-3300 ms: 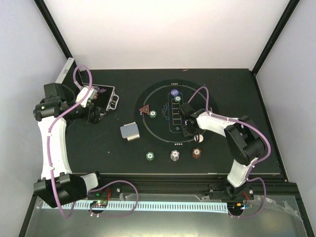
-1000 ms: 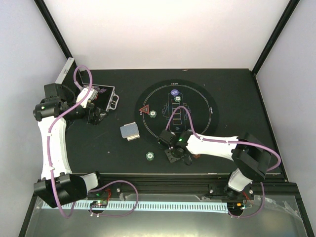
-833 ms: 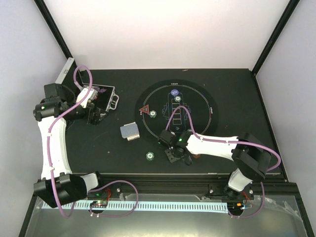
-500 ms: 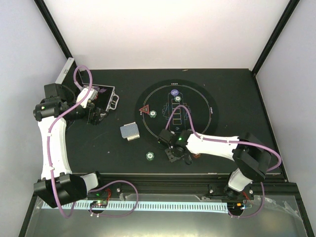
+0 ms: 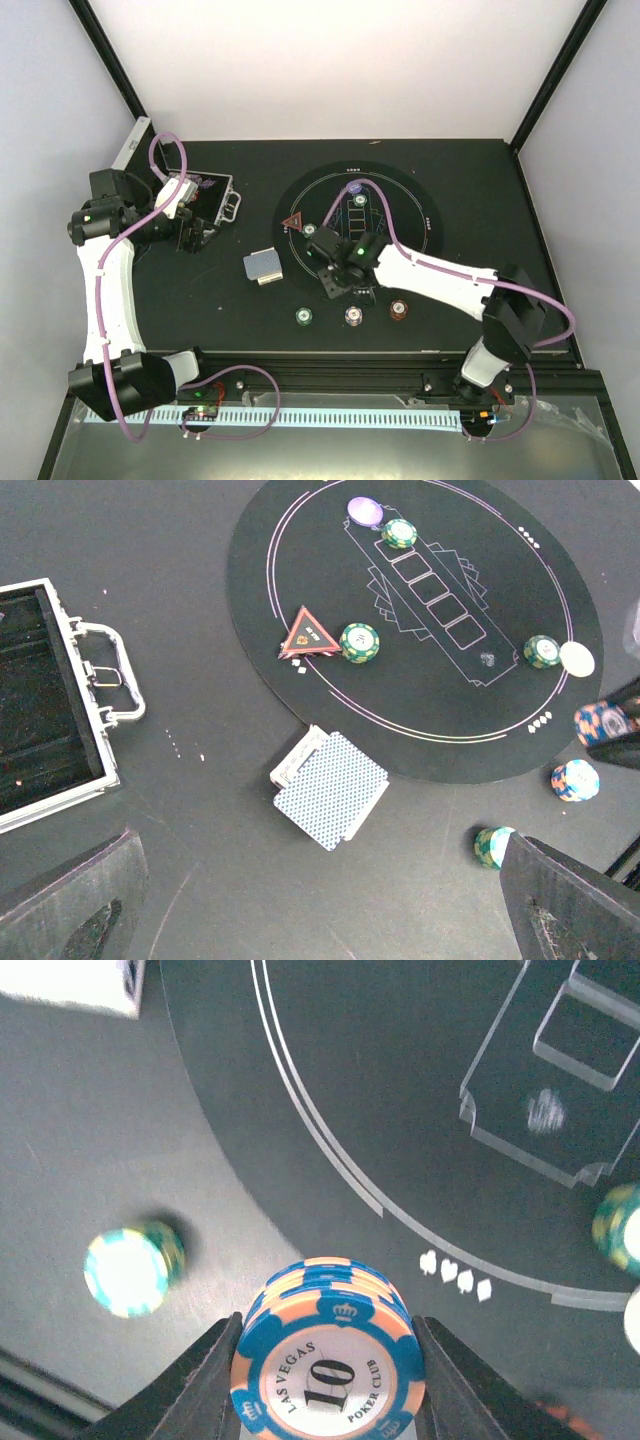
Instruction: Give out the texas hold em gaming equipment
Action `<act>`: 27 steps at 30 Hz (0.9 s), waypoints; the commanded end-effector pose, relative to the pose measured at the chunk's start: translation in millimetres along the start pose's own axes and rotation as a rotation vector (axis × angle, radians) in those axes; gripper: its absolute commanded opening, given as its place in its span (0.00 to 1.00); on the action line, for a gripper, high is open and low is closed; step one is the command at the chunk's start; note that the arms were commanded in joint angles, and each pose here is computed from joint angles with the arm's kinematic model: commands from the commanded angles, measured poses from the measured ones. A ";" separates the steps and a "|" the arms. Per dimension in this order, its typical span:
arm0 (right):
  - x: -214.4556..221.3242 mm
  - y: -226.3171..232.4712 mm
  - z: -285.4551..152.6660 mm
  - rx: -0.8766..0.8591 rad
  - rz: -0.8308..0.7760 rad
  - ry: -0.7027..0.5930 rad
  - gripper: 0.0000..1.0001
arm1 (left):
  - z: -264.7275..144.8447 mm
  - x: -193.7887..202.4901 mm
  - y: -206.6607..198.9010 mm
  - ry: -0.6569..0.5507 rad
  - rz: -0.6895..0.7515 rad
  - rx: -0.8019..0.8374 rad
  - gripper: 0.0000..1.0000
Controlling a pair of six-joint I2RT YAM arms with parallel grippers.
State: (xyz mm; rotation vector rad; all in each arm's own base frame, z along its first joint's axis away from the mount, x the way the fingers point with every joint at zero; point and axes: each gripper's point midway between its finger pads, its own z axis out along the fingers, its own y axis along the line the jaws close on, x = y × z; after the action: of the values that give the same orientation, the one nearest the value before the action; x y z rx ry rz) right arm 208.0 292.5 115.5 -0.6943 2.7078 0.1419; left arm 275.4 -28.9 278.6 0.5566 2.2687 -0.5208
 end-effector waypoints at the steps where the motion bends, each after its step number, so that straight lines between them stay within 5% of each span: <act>1: -51.8 -1.6 5.1 0.015 -0.025 -0.048 0.31 | -7.3 -6.1 -6.3 -0.037 0.017 0.005 0.99; 13: -115.8 -0.5 108.6 0.011 -0.031 0.075 0.30 | -9.2 -13.1 -4.0 -0.056 0.021 -0.002 0.99; 27: -136.0 -0.4 155.0 -0.021 0.039 0.086 0.28 | -4.0 -10.4 -0.9 -0.044 0.013 0.009 0.99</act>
State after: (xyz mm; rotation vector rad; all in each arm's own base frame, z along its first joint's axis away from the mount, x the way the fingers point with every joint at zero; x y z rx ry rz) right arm 358.3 374.0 20.1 -0.6919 2.8100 0.1171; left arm 276.1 -29.5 281.3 0.5502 2.2575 -0.5224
